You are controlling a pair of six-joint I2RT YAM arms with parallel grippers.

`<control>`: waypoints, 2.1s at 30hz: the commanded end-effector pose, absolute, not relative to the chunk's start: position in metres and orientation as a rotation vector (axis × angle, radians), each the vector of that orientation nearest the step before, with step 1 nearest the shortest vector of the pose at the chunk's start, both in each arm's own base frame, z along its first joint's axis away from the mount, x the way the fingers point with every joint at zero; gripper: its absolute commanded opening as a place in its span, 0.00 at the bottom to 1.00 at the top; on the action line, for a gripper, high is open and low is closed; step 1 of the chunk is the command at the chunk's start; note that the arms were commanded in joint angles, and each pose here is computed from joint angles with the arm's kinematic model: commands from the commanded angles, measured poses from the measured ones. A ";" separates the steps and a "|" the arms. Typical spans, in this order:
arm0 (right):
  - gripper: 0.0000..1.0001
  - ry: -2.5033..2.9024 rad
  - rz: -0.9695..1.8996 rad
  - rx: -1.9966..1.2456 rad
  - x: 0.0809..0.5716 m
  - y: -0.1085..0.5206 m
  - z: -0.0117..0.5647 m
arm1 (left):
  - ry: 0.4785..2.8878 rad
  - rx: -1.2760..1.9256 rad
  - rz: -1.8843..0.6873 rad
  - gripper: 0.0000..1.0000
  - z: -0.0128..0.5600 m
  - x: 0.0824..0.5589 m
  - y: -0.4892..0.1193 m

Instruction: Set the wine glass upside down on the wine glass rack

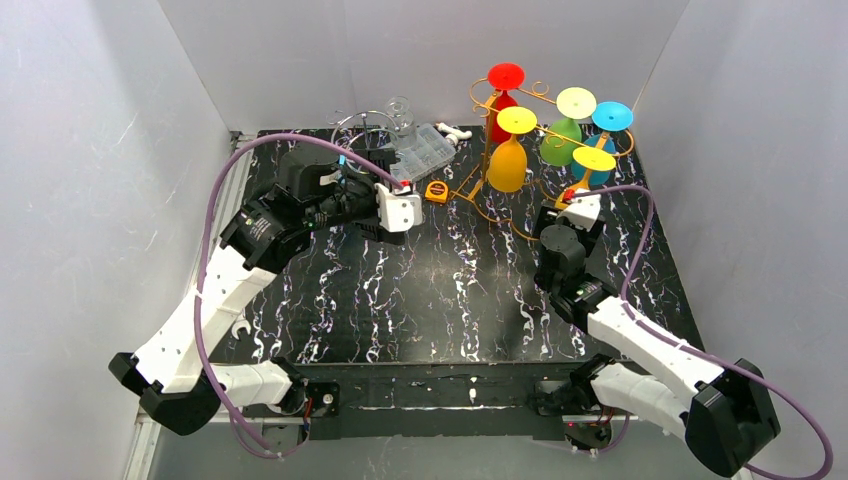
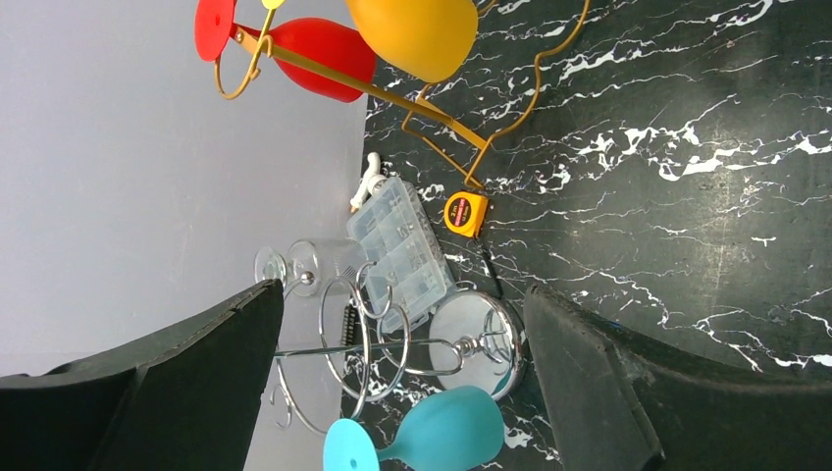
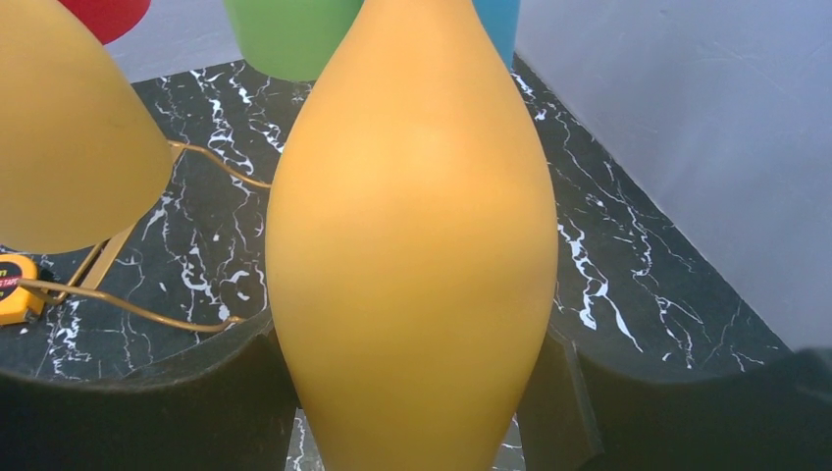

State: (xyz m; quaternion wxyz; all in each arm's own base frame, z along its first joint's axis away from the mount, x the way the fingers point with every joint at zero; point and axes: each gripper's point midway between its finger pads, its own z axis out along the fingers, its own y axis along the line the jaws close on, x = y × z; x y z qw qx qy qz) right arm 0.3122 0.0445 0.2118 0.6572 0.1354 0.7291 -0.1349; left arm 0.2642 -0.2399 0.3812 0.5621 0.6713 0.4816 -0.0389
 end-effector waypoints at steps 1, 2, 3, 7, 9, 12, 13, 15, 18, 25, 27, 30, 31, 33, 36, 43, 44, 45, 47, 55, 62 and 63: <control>0.35 1.593 -0.218 0.369 0.319 0.051 0.232 | 1.111 1.586 -0.057 0.91 0.391 0.259 -0.235; 0.35 1.594 -0.220 0.364 0.320 0.051 0.232 | 1.110 1.585 -0.056 0.91 0.391 0.259 -0.235; 0.35 1.593 -0.222 0.364 0.320 0.052 0.234 | 1.109 1.586 -0.055 0.91 0.391 0.259 -0.235; 0.35 1.591 -0.237 0.365 0.326 0.054 0.238 | 1.110 1.587 -0.054 0.91 0.391 0.260 -0.235; 0.35 1.586 -0.243 0.365 0.329 0.055 0.240 | 1.110 1.587 -0.053 0.91 0.391 0.260 -0.236; 0.35 1.579 -0.246 0.369 0.330 0.055 0.240 | 1.113 1.587 -0.048 0.91 0.391 0.259 -0.235; 0.35 1.575 -0.247 0.374 0.329 0.054 0.240 | 1.116 1.588 -0.047 0.91 0.391 0.259 -0.234; 0.35 1.570 -0.244 0.383 0.329 0.052 0.240 | 1.119 1.588 -0.045 0.91 0.390 0.259 -0.233; 0.35 1.561 -0.255 0.397 0.328 0.048 0.242 | 1.122 1.591 -0.045 0.91 0.389 0.260 -0.234; 0.35 1.559 -0.265 0.411 0.332 0.043 0.242 | 1.127 1.596 -0.046 0.91 0.387 0.260 -0.235; 0.36 1.562 -0.264 0.417 0.334 0.042 0.239 | 1.128 1.592 -0.045 0.91 0.388 0.260 -0.234; 0.36 1.567 -0.279 0.422 0.335 0.040 0.236 | 1.132 1.594 -0.042 0.91 0.387 0.260 -0.233; 0.36 1.569 -0.280 0.423 0.335 0.040 0.235 | 1.131 1.594 -0.041 0.91 0.387 0.260 -0.233; 0.37 1.573 -0.280 0.428 0.336 0.039 0.233 | 1.129 1.597 -0.039 0.91 0.387 0.260 -0.233; 0.46 1.581 -0.281 0.431 0.336 0.039 0.230 | 1.126 1.596 -0.037 0.91 0.388 0.261 -0.233; 0.98 1.606 -0.297 0.452 0.336 0.038 0.225 | 1.125 1.593 -0.042 0.91 0.389 0.261 -0.234; 0.98 1.610 -0.297 0.454 0.335 0.038 0.224 | 1.124 1.593 -0.043 0.92 0.390 0.260 -0.235; 0.98 1.612 -0.296 0.456 0.335 0.038 0.225 | 1.126 1.593 -0.043 0.92 0.389 0.261 -0.234; 0.98 1.614 -0.290 0.456 0.335 0.038 0.228 | 1.133 1.586 -0.046 0.93 0.390 0.261 -0.234; 0.98 1.652 -0.131 0.362 0.323 0.053 0.243 | 1.238 1.493 -0.069 0.98 0.389 0.267 -0.231; 0.98 1.808 0.030 0.152 0.288 0.073 0.242 | 1.333 1.410 -0.106 0.98 0.383 0.267 -0.227; 0.98 1.826 0.047 0.145 0.282 0.074 0.243 | 1.354 1.392 -0.111 0.98 0.383 0.267 -0.225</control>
